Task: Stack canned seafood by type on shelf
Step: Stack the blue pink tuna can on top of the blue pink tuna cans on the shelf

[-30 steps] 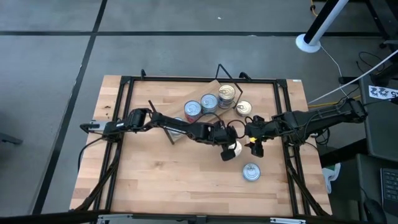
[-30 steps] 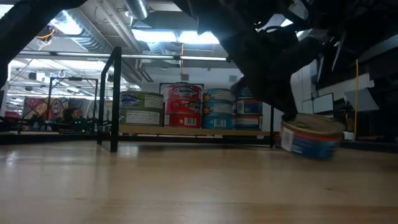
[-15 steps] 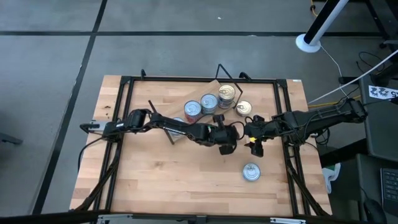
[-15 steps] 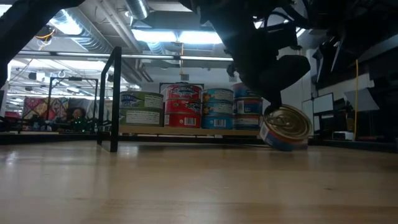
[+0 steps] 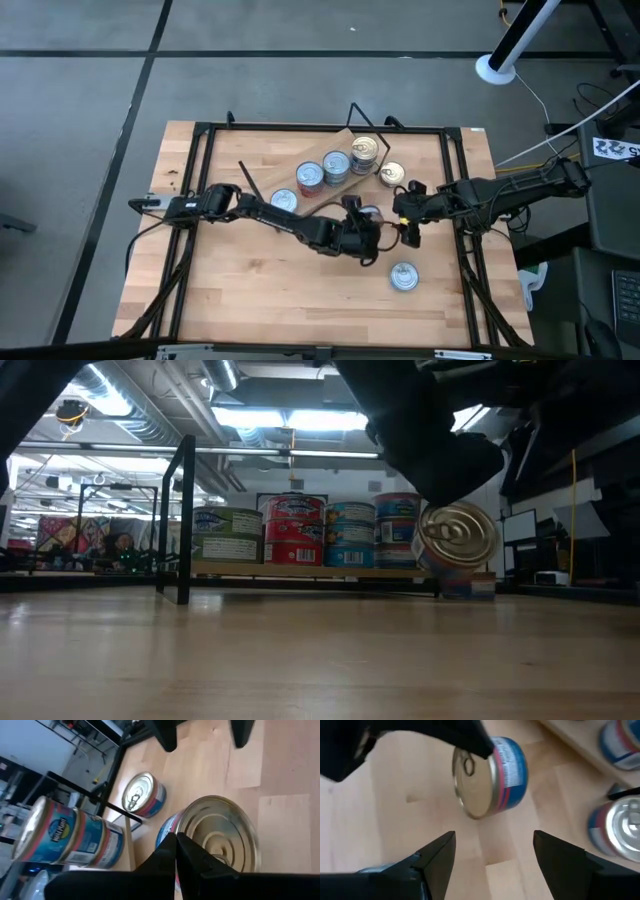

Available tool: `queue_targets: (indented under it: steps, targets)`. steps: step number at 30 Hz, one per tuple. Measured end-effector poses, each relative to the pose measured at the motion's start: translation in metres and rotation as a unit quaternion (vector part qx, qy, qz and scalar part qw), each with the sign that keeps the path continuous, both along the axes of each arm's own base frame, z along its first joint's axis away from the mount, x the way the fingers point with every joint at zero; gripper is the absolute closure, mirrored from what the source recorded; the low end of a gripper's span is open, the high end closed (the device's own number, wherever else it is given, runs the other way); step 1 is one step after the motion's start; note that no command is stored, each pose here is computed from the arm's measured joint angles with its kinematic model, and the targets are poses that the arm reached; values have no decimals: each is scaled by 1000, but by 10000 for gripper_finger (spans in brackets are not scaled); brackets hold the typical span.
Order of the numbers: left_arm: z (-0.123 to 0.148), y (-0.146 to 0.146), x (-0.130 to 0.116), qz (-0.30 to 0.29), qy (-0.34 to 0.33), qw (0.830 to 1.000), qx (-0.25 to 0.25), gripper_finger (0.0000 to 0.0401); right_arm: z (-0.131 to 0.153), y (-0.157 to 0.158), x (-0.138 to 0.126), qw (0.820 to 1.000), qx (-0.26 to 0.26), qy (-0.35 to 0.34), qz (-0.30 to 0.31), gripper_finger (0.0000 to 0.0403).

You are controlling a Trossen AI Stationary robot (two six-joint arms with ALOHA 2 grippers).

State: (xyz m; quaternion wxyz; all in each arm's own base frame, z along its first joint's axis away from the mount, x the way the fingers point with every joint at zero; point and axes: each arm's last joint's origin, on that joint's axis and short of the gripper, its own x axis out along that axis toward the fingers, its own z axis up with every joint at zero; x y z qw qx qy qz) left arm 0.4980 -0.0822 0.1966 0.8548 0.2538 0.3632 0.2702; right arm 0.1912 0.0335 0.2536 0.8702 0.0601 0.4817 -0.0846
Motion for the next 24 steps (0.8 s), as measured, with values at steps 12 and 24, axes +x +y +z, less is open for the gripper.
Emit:
queue_targets:
  steps: [12,24]
  targets:
    - [-20,-6,2,-3,25,999,21,401,0,-1,0,1000,-14,-3,-6,137]
    - [-25,-19,0,-30,50,998,38,401,0,-1,0,1000,-15,-3,-6,137]
